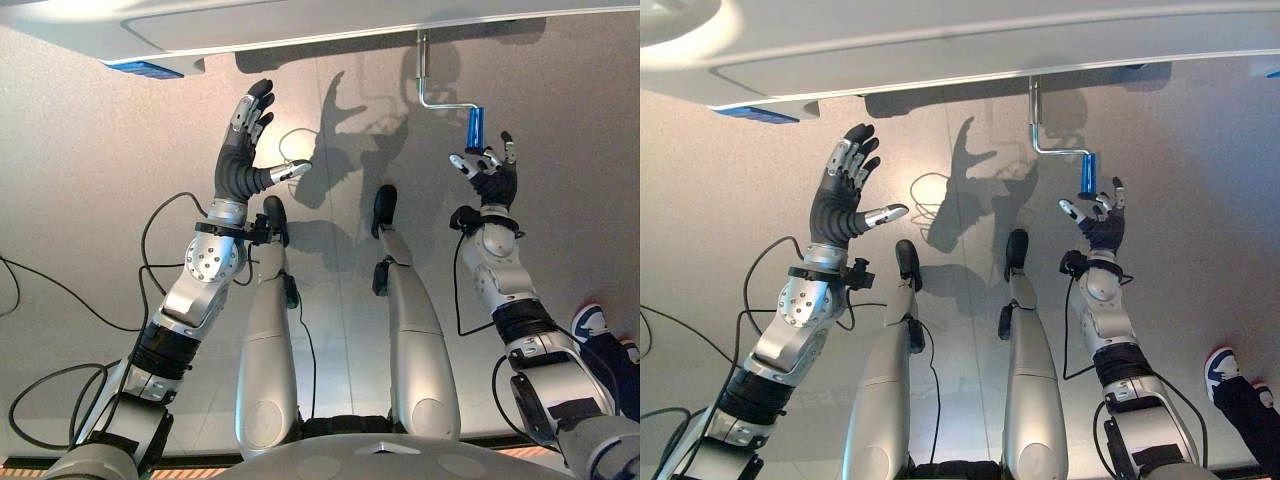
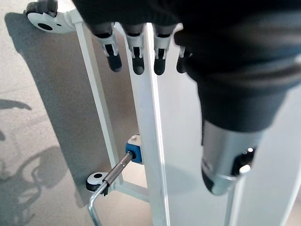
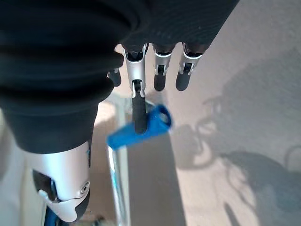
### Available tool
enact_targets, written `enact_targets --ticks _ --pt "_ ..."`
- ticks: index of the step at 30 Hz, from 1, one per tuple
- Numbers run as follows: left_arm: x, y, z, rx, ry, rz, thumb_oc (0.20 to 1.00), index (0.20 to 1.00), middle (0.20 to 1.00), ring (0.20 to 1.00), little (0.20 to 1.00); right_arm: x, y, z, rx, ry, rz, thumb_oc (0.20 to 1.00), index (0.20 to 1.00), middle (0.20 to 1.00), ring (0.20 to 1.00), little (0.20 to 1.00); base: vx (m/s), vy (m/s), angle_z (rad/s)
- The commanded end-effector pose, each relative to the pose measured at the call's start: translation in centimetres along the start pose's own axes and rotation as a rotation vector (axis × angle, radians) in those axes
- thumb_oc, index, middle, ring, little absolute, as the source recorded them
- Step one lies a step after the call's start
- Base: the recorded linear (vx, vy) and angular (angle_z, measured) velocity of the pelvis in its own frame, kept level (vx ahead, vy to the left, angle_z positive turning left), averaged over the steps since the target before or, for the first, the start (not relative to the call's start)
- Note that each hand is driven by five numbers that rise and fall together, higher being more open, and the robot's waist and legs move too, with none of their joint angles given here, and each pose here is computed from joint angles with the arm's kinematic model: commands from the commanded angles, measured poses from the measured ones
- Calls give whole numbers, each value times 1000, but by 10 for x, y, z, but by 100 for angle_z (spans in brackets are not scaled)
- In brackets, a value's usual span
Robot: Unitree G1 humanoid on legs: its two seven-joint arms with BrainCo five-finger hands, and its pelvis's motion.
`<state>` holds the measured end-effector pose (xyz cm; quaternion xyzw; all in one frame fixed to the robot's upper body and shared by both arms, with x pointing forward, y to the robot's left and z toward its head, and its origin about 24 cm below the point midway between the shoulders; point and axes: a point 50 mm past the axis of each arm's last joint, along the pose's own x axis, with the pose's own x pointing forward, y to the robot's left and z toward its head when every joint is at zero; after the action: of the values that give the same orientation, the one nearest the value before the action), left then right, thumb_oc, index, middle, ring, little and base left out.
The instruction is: Raise the hospital bed
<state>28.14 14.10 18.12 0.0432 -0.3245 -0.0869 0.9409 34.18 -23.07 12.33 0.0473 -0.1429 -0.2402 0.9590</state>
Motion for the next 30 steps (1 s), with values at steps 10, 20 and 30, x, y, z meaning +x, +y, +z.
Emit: enact_targets --ticks 10,20,30 --pt "1 -8 39 -3 -204 -39 1000 1000 1000 1000 1000 13 -6 56 -7 -289 -126 1000 1000 1000 1000 1000 17 5 3" --pt "-3 -7 39 2 -178 -109 1000 1000 1000 1000 1000 34 -9 36 -170 -88 158 1000 1000 1000 1000 1000 0 0 0" --pt "5 -23 41 -89 -177 -194 1000 1000 1000 1000 1000 89 -45 38 -395 228 88 1000 1000 1000 1000 1000 4 4 1"
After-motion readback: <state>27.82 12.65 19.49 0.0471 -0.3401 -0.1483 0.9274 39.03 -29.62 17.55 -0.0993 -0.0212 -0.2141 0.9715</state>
